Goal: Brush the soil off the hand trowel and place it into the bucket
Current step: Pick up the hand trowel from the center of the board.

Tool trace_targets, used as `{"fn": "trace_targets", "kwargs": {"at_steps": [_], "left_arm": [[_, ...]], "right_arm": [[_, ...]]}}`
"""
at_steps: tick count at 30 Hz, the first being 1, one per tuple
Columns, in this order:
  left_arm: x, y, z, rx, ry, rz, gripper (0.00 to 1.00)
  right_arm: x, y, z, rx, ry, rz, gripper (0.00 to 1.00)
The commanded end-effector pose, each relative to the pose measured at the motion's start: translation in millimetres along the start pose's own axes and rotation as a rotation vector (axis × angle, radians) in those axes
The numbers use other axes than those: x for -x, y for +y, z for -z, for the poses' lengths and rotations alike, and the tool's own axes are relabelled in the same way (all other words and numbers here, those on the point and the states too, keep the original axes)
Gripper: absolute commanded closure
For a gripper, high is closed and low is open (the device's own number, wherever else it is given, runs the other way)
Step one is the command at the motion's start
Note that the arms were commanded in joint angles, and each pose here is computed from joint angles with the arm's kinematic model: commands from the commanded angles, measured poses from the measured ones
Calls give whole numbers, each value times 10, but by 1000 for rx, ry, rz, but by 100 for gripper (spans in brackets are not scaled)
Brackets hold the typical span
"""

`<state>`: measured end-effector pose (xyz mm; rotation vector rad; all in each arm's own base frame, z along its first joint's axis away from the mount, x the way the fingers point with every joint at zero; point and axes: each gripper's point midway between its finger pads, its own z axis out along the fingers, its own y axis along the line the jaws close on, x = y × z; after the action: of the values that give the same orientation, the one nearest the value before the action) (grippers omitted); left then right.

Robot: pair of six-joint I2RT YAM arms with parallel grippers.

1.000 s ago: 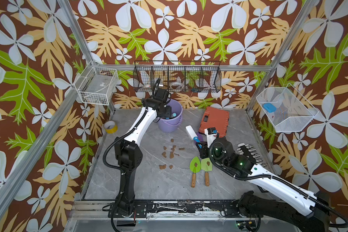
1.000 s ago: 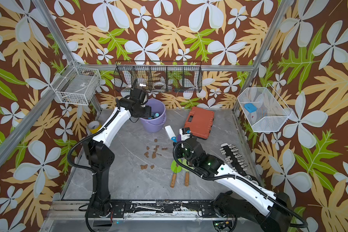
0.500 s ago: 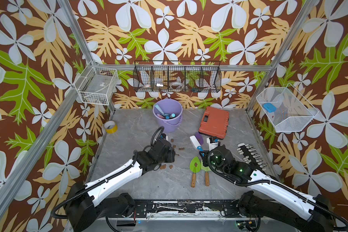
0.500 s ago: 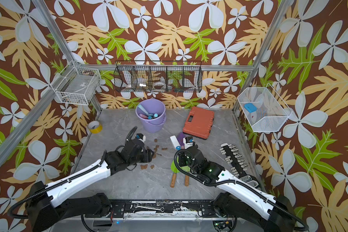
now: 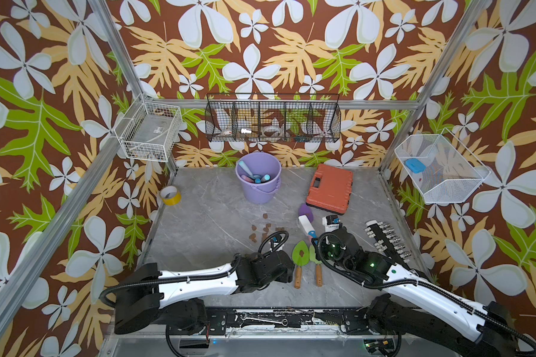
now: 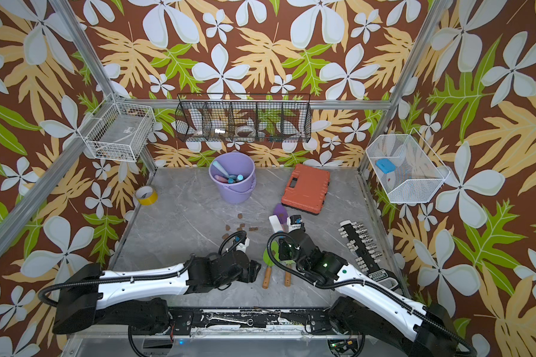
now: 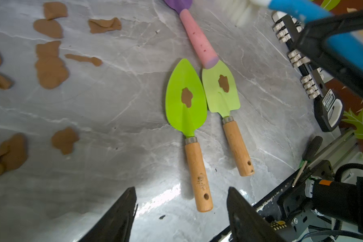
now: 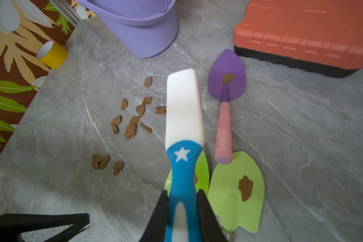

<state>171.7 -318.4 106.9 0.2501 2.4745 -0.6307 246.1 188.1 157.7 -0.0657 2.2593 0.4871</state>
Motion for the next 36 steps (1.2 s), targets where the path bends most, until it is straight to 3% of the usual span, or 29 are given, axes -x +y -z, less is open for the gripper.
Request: {"fn": "trace_targets", "kwargs": {"at_steps": [1,7,12,20,32,36], "left_arm": [[-127,-181,-169,-23,44,-58,29],[-536,-217,-499,54,172,-135,29],[-676,-168,-644,116,228,-175,31],[-707,12,-732,223,229,-191,40],[-746,108,-747,268,232,-211,59],[-757,190,-763,333,219,-257,61]], "right_arm": [[92,-81,52,-33,-50,-44,100],[99,-377,116,-51,-62,-135,100],[131,-451,154,-52,-72,-148,100],[187,-412,175,-40,-81,-140,100],[217,-361,169,-18,-81,-155,100],[239,-351,178,-16,-86,-154,100]]}}
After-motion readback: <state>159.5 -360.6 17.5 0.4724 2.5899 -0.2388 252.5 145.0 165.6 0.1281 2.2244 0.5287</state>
